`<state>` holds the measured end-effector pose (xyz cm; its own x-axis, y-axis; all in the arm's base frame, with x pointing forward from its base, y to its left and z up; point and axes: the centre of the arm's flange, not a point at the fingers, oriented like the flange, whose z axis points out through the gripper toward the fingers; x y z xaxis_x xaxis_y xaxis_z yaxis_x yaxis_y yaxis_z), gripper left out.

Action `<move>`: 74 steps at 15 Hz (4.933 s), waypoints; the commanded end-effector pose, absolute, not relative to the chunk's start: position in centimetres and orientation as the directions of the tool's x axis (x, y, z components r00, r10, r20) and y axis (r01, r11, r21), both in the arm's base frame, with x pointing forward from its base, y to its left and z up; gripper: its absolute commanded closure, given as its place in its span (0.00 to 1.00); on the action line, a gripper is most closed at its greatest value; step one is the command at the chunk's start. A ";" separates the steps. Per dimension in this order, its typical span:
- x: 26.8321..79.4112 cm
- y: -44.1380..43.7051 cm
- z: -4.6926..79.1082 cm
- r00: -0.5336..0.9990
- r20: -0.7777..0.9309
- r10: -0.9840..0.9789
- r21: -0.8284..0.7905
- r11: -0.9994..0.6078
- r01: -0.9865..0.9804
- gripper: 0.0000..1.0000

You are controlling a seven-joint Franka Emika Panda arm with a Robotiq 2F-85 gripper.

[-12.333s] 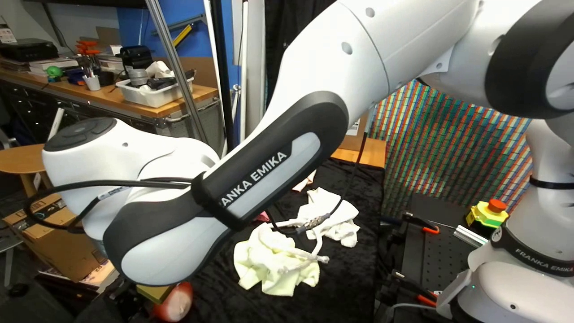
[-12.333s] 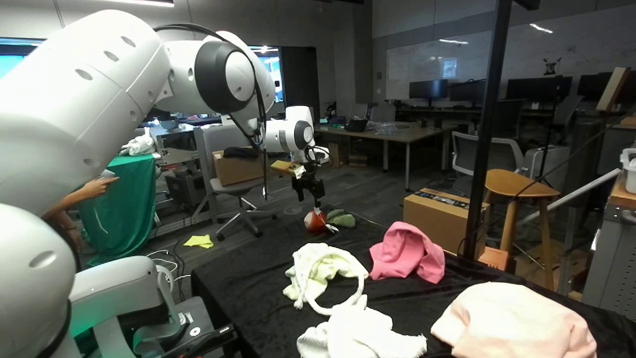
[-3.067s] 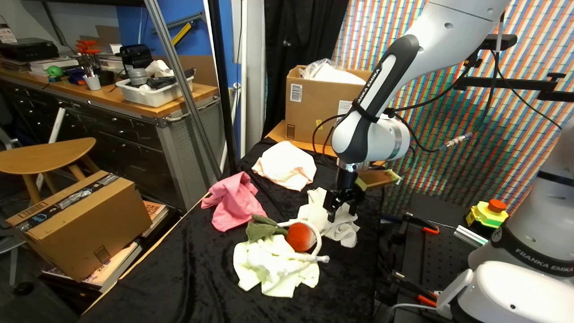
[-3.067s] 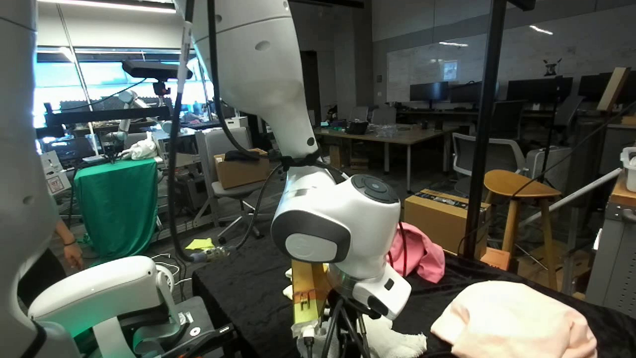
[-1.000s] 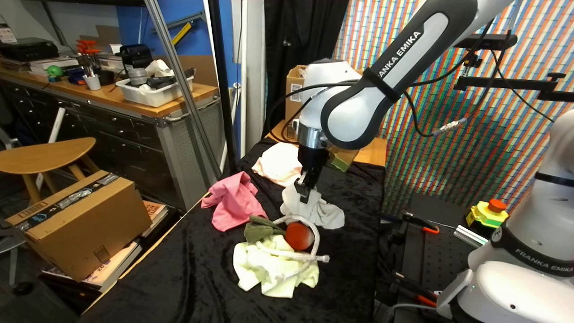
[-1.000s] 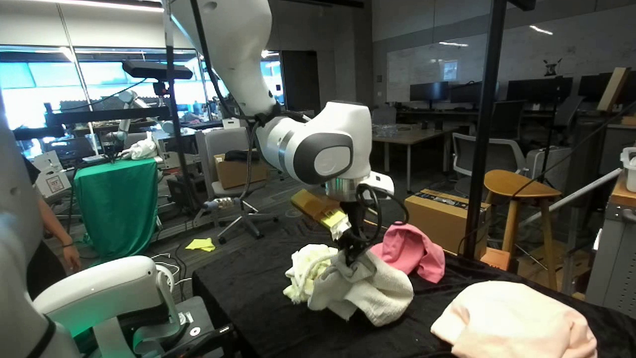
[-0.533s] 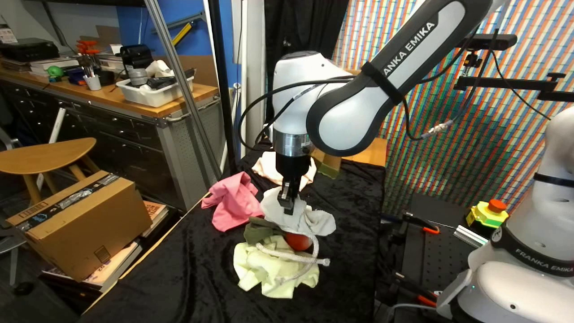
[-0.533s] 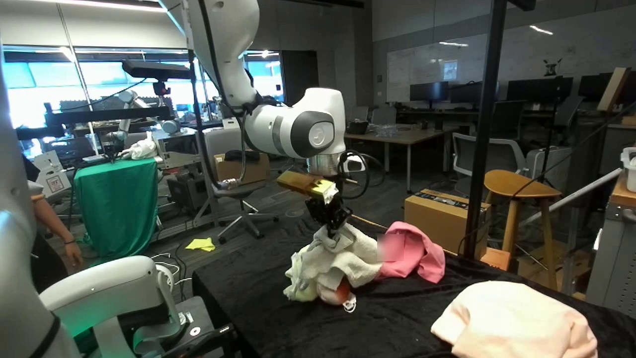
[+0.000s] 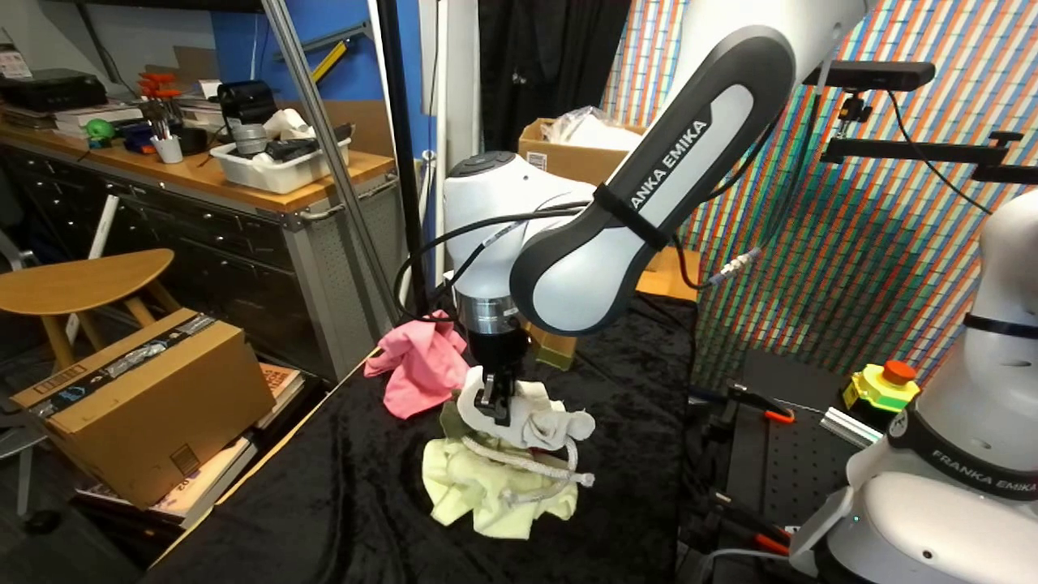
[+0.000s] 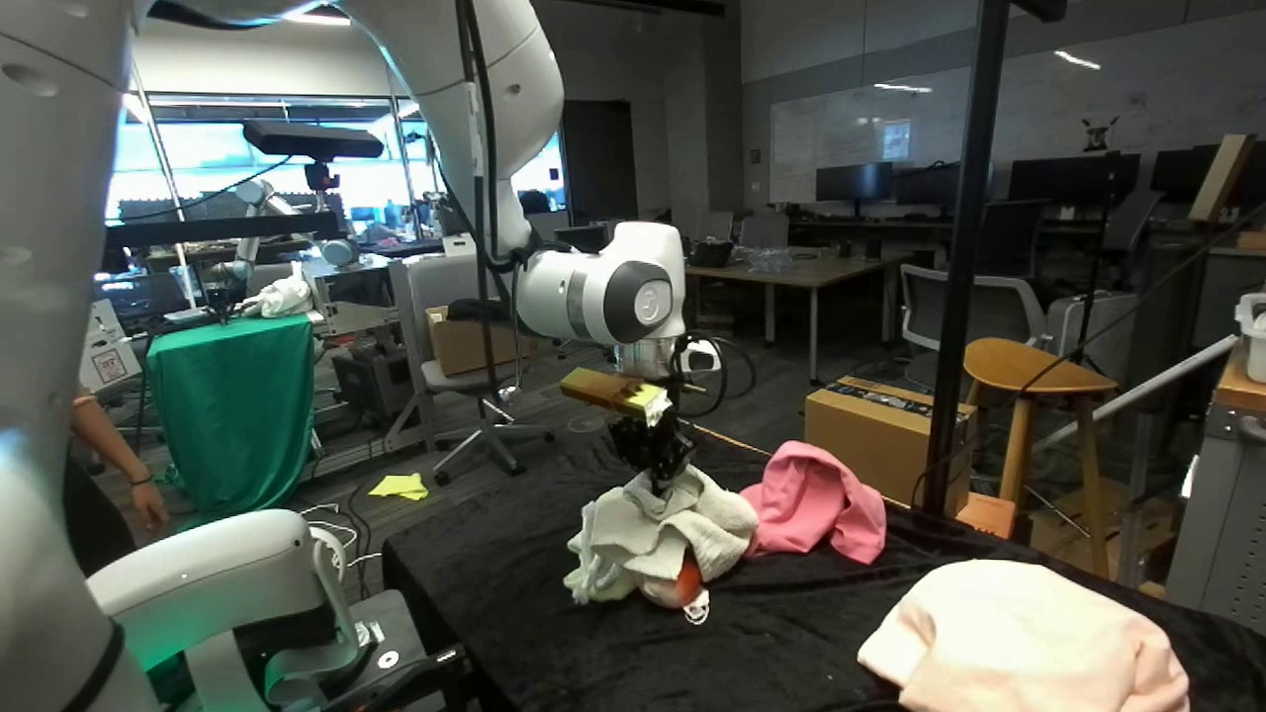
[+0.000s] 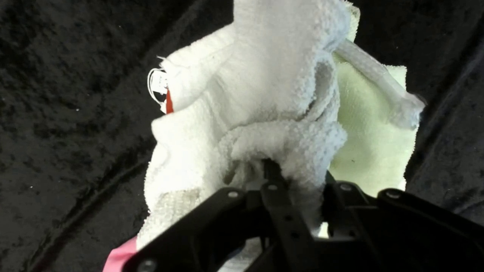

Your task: Put all the objects on the table grouped together.

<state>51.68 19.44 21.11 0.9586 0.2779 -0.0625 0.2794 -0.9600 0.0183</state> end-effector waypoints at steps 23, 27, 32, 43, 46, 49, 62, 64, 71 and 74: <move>64.2 17.7 30.5 0.972 0.128 0.197 0.045 -0.980 0.193 0.00; 67.4 16.9 30.2 0.980 0.104 0.170 0.049 -0.985 0.165 0.00; 69.6 14.9 27.9 0.941 -0.007 0.338 0.062 -0.939 0.337 0.00; 73.0 11.3 23.8 0.735 -0.113 0.668 0.115 -0.726 0.678 0.00; 73.5 10.9 22.7 0.717 -0.093 0.691 0.098 -0.710 0.697 0.00; 74.1 10.6 21.4 0.709 -0.067 0.702 0.094 -0.703 0.705 0.00; 74.4 9.6 17.1 0.720 -0.030 0.693 0.058 -0.718 0.694 0.34; 74.1 9.6 17.0 0.728 -0.036 0.684 0.051 -0.727 0.685 0.51; 72.3 11.2 18.3 0.800 -0.044 0.599 0.022 -0.799 0.600 1.00; 71.1 12.9 19.8 0.839 -0.028 0.543 -0.004 -0.840 0.543 1.00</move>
<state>72.70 11.21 17.31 0.8034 0.5935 -0.0476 0.5946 -0.8039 0.0135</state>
